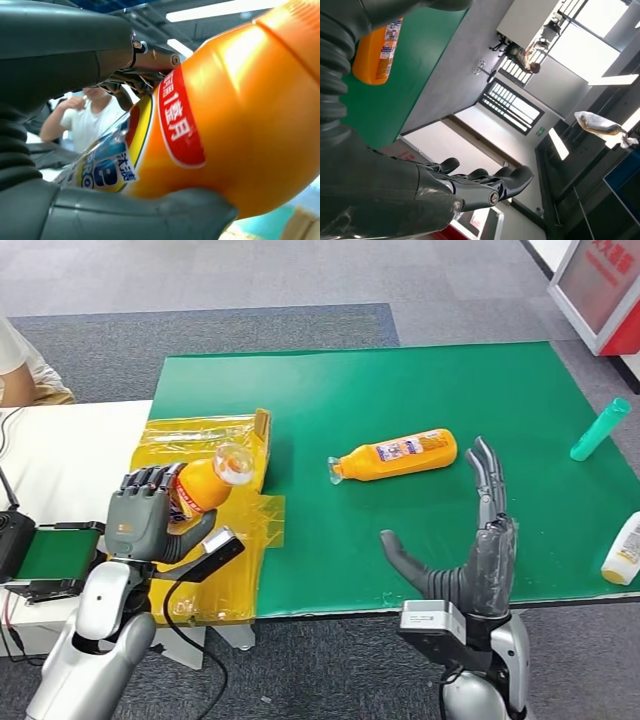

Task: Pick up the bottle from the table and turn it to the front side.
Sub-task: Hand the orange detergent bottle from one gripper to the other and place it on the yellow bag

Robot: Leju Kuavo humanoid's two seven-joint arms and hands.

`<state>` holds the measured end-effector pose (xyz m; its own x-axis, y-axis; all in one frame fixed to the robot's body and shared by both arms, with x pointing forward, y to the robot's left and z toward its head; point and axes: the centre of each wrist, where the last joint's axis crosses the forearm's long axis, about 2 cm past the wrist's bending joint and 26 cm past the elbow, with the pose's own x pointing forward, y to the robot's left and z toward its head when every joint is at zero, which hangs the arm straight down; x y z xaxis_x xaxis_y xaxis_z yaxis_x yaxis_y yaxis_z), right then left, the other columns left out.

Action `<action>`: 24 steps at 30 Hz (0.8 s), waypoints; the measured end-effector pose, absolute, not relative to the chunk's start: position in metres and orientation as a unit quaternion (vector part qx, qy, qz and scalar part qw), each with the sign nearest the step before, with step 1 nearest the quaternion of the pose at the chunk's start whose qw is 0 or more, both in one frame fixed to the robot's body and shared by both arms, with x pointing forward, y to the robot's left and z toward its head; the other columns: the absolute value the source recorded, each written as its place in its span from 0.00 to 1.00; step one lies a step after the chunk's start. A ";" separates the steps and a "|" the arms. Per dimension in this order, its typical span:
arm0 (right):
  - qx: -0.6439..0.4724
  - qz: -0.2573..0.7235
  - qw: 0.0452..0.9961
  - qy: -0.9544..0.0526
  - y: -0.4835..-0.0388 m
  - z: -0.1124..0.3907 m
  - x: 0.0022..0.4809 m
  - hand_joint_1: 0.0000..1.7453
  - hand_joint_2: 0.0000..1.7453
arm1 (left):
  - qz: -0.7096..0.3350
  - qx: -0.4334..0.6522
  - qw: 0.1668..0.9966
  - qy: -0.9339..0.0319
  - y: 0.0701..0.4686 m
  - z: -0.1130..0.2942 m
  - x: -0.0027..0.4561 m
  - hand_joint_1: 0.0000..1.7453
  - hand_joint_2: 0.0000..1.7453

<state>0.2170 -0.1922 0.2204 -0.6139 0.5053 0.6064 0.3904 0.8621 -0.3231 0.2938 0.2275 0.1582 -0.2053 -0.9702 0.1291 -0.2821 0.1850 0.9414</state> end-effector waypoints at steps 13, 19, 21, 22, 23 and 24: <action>-0.251 0.087 0.360 -0.894 -0.199 0.226 0.210 0.00 1.00 | -0.517 0.475 0.456 -0.548 0.251 0.115 0.319 1.00 0.75; -0.247 0.087 0.356 -0.897 -0.200 0.229 0.210 0.00 1.00 | -0.564 0.466 0.450 -0.512 0.254 0.097 0.324 1.00 1.00; -0.247 0.086 0.355 -0.897 -0.200 0.230 0.210 0.00 1.00 | -0.569 0.464 0.451 -0.508 0.254 0.094 0.324 1.00 1.00; -0.247 0.085 0.356 -0.897 -0.200 0.230 0.210 0.00 1.00 | -0.571 0.462 0.451 -0.507 0.254 0.093 0.325 0.75 0.75; -0.246 0.085 0.356 -0.898 -0.200 0.230 0.210 0.00 1.00 | -0.572 0.461 0.452 -0.506 0.254 0.092 0.325 0.50 0.50; -0.246 0.085 0.356 -0.898 -0.200 0.230 0.210 0.00 1.00 | -0.572 0.460 0.452 -0.506 0.253 0.091 0.325 0.25 0.25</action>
